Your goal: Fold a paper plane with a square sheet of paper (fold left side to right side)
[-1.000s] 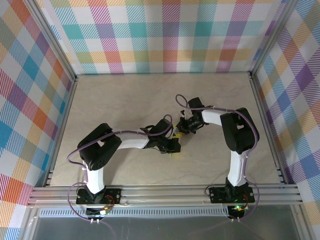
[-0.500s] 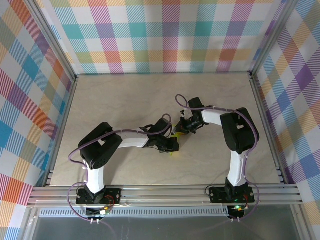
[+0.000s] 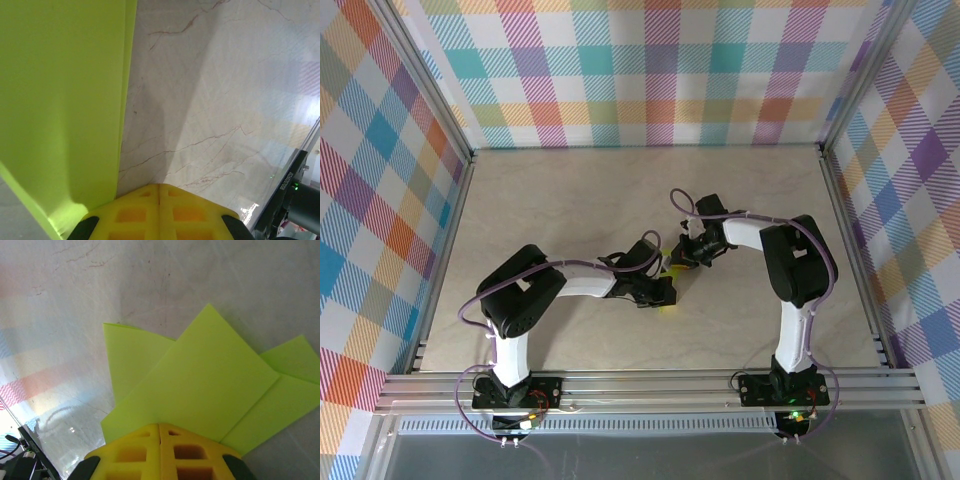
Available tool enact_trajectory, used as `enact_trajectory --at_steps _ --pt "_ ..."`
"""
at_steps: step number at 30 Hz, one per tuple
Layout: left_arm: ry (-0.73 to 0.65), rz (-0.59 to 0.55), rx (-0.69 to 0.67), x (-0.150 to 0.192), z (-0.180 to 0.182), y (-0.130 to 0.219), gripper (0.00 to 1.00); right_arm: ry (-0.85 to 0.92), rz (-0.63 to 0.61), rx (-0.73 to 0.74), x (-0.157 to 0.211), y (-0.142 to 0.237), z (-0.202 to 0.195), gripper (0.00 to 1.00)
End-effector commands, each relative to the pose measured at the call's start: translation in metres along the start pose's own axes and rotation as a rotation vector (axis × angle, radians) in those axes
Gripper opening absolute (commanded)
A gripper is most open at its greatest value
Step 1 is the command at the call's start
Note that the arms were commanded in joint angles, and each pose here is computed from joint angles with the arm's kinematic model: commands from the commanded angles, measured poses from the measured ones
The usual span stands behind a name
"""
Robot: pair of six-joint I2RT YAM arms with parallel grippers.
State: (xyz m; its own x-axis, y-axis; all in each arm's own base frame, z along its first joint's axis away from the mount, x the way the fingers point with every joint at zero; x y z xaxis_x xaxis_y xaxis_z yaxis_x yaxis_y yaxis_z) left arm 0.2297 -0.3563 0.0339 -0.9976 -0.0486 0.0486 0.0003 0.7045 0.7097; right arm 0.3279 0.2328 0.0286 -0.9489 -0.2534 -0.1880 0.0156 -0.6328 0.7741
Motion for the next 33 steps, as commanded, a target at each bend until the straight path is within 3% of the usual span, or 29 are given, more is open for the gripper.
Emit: enact_trajectory --at_steps 1,17,33 --pt "0.06 0.043 -0.06 0.014 0.027 -0.001 0.0 -0.074 0.145 0.198 0.042 -0.024 -0.05 0.0" --pt "0.085 0.087 -0.08 0.051 0.044 0.002 0.0 -0.078 0.159 0.202 0.044 -0.024 -0.051 0.0" --pt "0.089 0.079 -0.072 0.055 0.041 0.006 0.0 -0.079 0.16 0.195 0.043 -0.027 -0.051 0.0"
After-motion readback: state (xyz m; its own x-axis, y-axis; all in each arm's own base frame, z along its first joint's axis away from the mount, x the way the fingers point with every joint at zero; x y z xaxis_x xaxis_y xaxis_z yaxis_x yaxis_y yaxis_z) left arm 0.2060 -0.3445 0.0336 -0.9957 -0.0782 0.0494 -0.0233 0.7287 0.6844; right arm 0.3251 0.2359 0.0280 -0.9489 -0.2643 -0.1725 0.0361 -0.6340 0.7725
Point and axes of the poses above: each hand's point on the last joint's axis, 136 mm out from that joint toward the fingers, its own y axis back along the fingers, its own z axis along the line the jaws close on, x = y × z, the point moved 2 cm from there along y, back along the fingers, and after that the axes turned 14 degrees about y, right-handed, at the moved point
